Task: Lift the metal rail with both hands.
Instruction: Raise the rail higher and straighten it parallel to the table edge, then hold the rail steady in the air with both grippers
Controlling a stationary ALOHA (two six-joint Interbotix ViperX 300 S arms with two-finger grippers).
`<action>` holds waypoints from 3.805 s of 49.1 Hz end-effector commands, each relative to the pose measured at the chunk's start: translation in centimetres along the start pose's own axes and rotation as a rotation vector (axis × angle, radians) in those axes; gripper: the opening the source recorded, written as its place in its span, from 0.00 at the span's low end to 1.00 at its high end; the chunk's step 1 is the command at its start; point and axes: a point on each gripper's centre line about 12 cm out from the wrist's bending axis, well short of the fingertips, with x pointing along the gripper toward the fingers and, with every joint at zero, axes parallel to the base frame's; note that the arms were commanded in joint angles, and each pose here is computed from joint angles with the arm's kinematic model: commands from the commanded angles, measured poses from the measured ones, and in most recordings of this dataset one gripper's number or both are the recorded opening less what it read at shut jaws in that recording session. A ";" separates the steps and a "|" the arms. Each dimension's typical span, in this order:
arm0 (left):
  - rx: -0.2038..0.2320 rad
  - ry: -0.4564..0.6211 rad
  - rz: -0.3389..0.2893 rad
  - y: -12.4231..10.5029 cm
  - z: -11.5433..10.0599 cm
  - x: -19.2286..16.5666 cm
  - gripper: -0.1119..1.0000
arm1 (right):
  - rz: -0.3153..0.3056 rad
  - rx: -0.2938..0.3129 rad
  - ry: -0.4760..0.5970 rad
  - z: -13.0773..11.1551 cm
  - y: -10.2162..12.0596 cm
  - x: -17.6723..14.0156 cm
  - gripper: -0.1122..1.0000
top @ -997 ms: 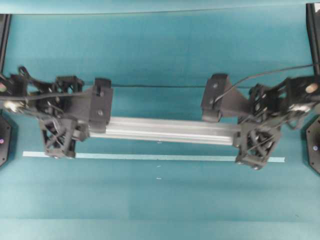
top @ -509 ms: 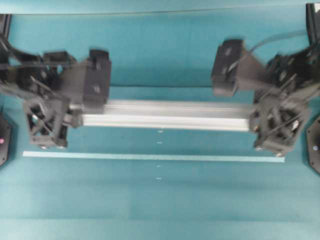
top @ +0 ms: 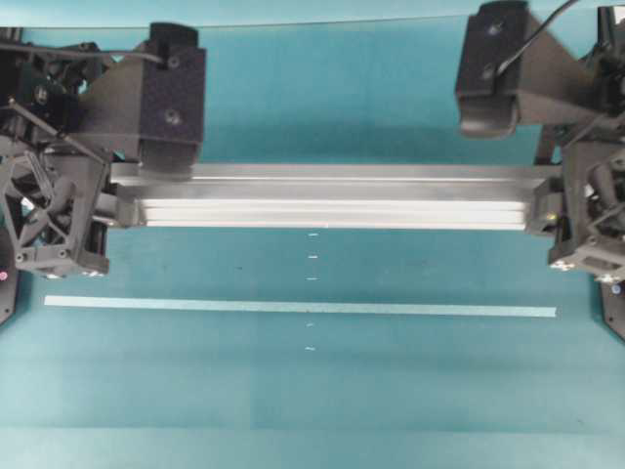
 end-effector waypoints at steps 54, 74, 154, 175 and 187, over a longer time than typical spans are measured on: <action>-0.033 0.067 0.011 0.5 -3.0 10.0 0.39 | -0.046 0.017 0.036 -1.2 -2.3 9.6 0.49; -0.056 0.058 0.017 1.2 -4.0 13.2 0.39 | -0.072 0.005 0.032 -2.3 -3.3 13.8 0.49; -0.030 0.107 0.006 0.4 -8.8 27.6 0.39 | -0.066 -0.065 -0.001 -5.2 -4.0 30.2 0.49; -0.055 0.083 -0.004 -0.6 -8.7 28.3 0.39 | -0.061 -0.075 -0.007 -5.2 -3.7 30.9 0.48; -0.062 0.071 -0.006 -0.6 -8.8 28.4 0.39 | -0.060 -0.083 -0.010 -5.3 -3.5 31.0 0.48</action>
